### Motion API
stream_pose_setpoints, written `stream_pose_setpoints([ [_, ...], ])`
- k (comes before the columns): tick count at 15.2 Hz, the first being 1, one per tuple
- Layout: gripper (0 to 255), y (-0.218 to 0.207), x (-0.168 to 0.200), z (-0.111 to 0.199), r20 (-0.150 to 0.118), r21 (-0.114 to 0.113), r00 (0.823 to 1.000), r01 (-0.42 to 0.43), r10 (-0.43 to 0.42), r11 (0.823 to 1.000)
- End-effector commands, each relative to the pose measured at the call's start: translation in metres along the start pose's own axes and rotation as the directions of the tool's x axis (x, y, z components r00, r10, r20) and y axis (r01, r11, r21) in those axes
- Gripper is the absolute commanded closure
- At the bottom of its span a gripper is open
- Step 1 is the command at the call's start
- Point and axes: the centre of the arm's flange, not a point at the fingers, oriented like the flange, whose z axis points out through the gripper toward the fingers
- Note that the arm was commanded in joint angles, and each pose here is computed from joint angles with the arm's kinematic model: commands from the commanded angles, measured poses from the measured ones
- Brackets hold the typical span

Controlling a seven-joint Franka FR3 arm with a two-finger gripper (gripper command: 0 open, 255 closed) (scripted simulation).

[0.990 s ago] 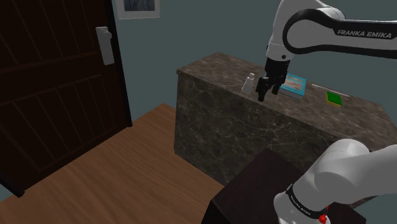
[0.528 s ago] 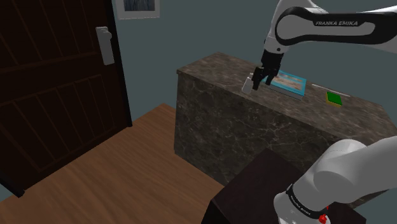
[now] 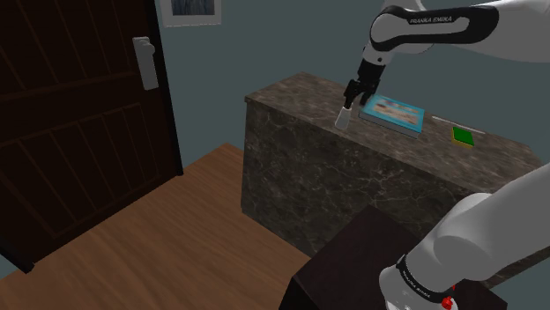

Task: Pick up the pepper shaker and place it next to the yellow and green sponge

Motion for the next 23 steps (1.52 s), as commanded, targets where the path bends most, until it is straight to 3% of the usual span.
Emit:
stream_pose_setpoints([
  [1,0,0.019,0.017,0.001,-0.023,0.016,1.0,0.001,0.0,1.0],
  [3,0,0.031,0.029,0.001,-0.036,0.026,0.999,0.0,0.0,1.0],
  [10,0,0.03,0.03,0.041,-0.036,0.026,0.999,0.0,0.0,1.0],
  [18,0,0.03,0.03,0.041,-0.036,0.026,0.999,0.0,0.0,1.0],
  [19,255,0.03,0.03,0.041,-0.036,0.026,0.999,0.0,0.0,1.0],
  [23,255,0.03,0.03,0.041,-0.036,0.026,0.999,0.0,0.0,1.0],
])
